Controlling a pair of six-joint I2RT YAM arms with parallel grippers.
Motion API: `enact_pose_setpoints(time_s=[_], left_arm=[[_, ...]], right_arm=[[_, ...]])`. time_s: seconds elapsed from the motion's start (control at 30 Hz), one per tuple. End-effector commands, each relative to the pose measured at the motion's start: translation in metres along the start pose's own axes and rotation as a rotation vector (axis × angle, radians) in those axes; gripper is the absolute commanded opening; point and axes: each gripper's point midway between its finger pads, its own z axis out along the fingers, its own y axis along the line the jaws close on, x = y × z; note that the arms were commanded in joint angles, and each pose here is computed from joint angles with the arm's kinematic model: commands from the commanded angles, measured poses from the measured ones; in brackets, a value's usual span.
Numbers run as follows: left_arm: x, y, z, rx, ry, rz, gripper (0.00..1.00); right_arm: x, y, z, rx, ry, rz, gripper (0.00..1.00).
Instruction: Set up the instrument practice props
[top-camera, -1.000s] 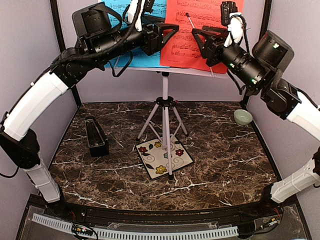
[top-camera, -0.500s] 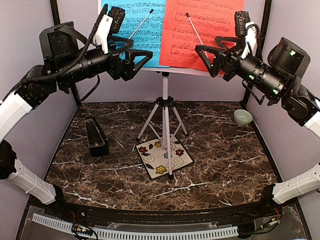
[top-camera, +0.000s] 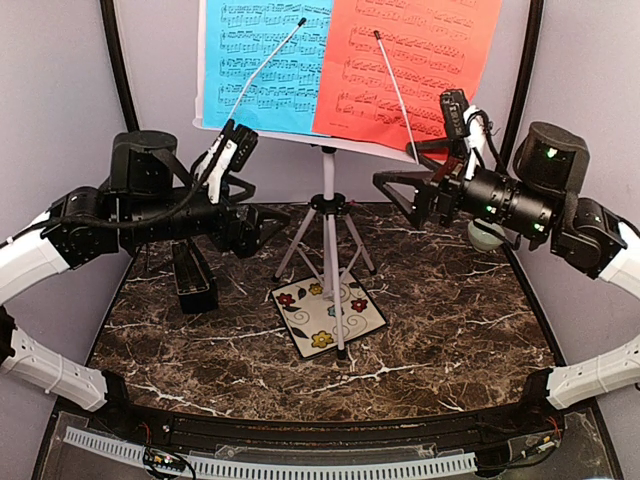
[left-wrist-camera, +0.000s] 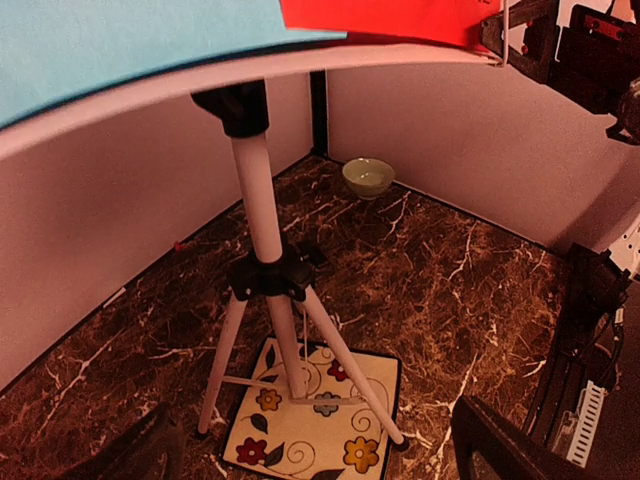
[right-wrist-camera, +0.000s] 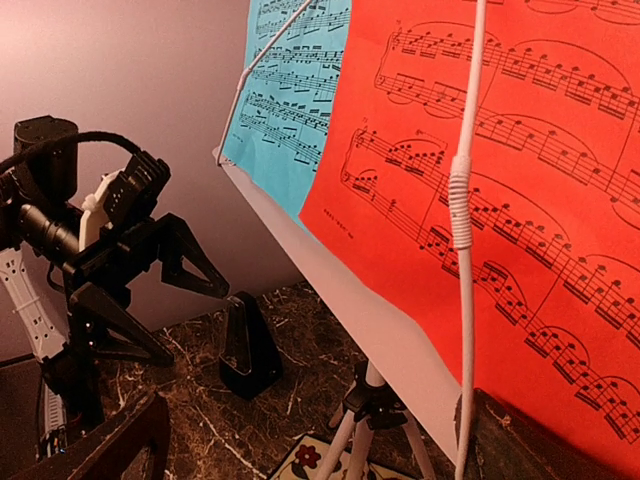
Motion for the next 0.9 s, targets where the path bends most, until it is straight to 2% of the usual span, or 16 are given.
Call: enact_pose_setpoints(time_s=[0.0, 0.23, 0.6, 0.87], left_arm=[[0.033, 0.001, -0.002, -0.005, 0.054, -0.105, 0.96], [0.088, 0.01, 0.006, -0.037, 0.149, -0.223, 0.98], [0.141, 0.046, 0.003, -0.126, 0.196, -0.413, 0.98], [0.138, 0.045, 0.011, -0.099, 0.186, -0.4, 0.97]], right_arm=[[0.058, 0.011, 0.009, -0.047, 0.134, 0.095, 1.0], [0.106, 0.011, 0.007, -0.031, 0.205, 0.177, 1.0], [0.129, 0.019, -0.007, -0.059, 0.263, 0.2, 1.0], [0.058, 0.03, 0.009, -0.099, 0.202, 0.069, 1.0]])
